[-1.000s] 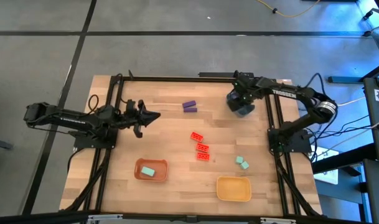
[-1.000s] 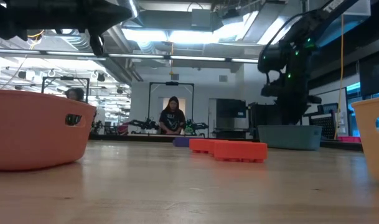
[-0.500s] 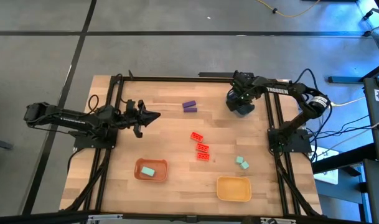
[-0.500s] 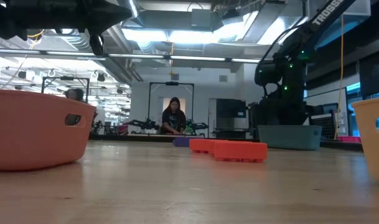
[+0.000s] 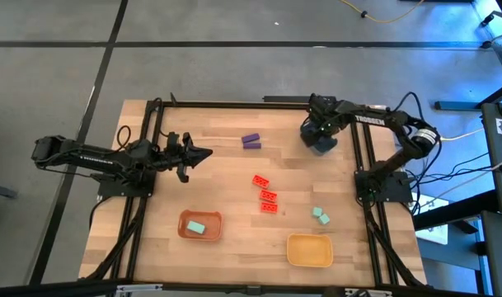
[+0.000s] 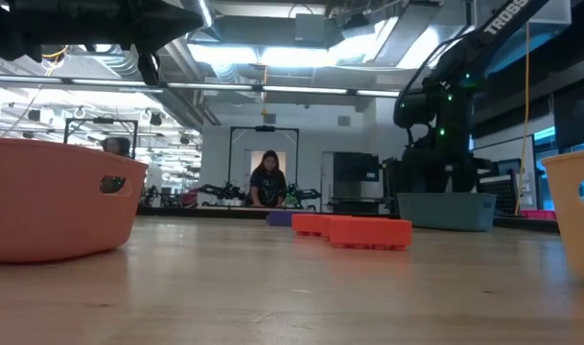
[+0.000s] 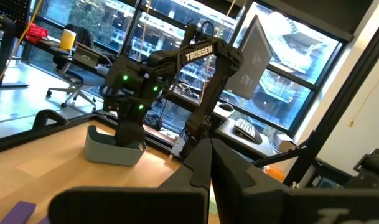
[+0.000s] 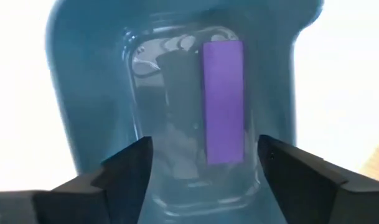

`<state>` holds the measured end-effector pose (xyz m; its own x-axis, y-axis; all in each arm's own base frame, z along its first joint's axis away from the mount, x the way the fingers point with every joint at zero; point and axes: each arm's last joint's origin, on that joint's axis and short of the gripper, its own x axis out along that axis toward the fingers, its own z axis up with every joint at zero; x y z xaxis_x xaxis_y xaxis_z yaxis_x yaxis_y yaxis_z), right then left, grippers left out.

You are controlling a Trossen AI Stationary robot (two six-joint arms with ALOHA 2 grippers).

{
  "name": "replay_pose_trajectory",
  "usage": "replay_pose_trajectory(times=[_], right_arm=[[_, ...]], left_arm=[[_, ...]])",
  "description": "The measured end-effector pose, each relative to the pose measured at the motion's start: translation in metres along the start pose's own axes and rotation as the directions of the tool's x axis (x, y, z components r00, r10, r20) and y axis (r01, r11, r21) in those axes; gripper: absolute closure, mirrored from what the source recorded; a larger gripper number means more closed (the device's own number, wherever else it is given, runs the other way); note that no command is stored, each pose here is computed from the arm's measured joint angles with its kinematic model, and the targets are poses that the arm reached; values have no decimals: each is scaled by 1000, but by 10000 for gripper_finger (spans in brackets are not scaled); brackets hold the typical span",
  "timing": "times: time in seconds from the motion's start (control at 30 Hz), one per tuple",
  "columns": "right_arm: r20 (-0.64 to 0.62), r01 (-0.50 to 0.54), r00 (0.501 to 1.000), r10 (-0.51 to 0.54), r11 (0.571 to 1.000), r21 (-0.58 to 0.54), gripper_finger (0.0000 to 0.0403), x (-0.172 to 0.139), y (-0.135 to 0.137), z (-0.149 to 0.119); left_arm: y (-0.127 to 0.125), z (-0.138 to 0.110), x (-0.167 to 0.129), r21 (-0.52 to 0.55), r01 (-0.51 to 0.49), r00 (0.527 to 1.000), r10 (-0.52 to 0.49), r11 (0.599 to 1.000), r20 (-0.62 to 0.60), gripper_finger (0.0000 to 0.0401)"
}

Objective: Sort & place blocks by color
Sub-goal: Put the top light blue block into the brown bin

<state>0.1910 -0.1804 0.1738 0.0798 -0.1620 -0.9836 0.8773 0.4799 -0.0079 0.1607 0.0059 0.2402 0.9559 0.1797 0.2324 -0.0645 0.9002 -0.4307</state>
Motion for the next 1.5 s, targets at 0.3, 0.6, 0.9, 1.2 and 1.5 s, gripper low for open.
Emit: replay_pose_trajectory(times=[0.3,0.6,0.9,1.2,1.5], right_arm=[[267,-59,961,75,996,-70,115,-87,-6,1],[541,-573,495,680,723,-386,119,-149,41,-52],[545,-609,152,825,513,-605,119,-158,79,-93],[548,-577,147,823,522,-629,118,-159,82,-97],[548,-573,147,823,523,-631,118,-159,82,-97]], left_arm=[[0,0,0,0,9,1000,-9,1000,-4,401],[0,0,0,6,11,1000,-11,1000,-8,401],[-1,-1,0,3,51,998,-51,999,-27,401],[-1,-1,0,1,51,998,-51,999,-27,401],[-1,-1,0,0,41,999,-41,999,-23,401]])
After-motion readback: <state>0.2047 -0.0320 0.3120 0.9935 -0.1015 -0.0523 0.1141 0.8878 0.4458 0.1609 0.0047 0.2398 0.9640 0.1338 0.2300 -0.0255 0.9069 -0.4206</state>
